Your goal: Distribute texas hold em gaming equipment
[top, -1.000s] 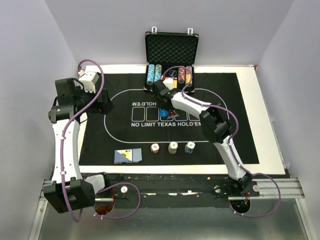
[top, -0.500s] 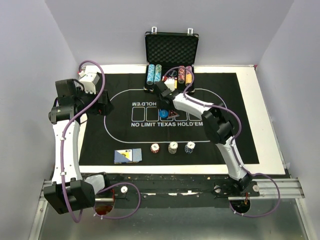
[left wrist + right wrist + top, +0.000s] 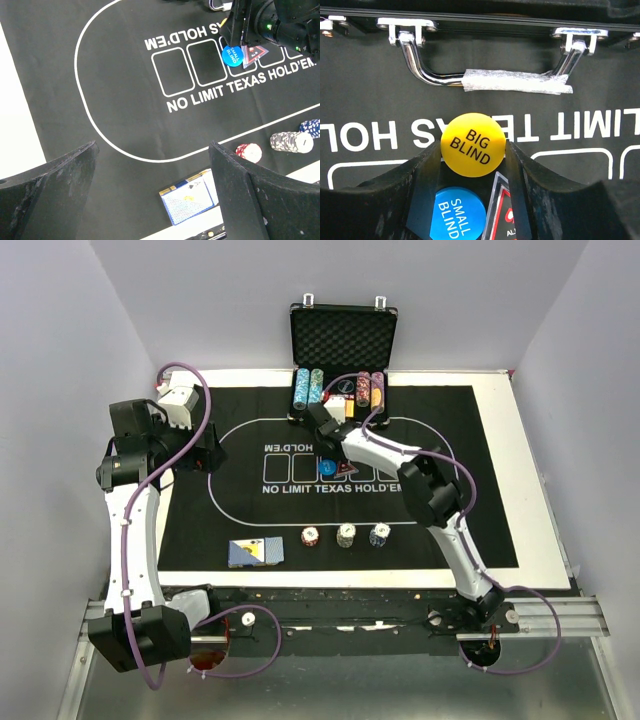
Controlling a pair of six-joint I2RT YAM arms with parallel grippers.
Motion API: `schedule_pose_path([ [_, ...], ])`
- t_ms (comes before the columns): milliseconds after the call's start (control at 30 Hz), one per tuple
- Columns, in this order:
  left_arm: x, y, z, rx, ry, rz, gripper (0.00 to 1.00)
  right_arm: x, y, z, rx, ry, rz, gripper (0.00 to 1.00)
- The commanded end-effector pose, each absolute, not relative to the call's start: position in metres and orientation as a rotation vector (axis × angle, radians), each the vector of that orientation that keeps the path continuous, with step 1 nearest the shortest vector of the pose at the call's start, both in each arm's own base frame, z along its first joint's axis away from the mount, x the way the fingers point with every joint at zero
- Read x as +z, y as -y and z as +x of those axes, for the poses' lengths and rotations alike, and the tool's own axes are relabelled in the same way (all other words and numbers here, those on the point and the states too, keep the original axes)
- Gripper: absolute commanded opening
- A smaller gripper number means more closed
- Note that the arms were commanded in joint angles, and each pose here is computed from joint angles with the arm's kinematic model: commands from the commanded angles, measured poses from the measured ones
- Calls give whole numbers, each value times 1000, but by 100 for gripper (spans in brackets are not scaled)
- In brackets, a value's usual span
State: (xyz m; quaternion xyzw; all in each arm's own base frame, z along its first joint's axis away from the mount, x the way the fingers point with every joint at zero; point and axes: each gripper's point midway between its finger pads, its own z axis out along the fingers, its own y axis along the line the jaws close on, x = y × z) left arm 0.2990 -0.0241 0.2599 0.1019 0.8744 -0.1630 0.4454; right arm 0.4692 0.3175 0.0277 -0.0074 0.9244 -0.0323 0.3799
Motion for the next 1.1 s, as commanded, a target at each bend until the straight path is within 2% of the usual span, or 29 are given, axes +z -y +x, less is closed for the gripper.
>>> schedule_pose_path([
  [0, 257, 20, 293, -377, -2186, 249, 99, 4, -288, 449, -226, -2411, -41, 55],
  [267, 260, 19, 293, -365, -2180, 247, 99, 11, -249, 432, -273, -2411, 20, 53],
  [633, 262, 19, 293, -362, -2176, 247, 99, 15, -126, 439, -348, -2425, 303, 48],
  [867, 261, 20, 293, -367, -2183, 254, 99, 16, -72, 467, -391, -2395, 442, 48],
  [1067, 261, 19, 292, -366, -2192, 253, 99, 24, -66, 514, -334, -2353, 488, 48],
])
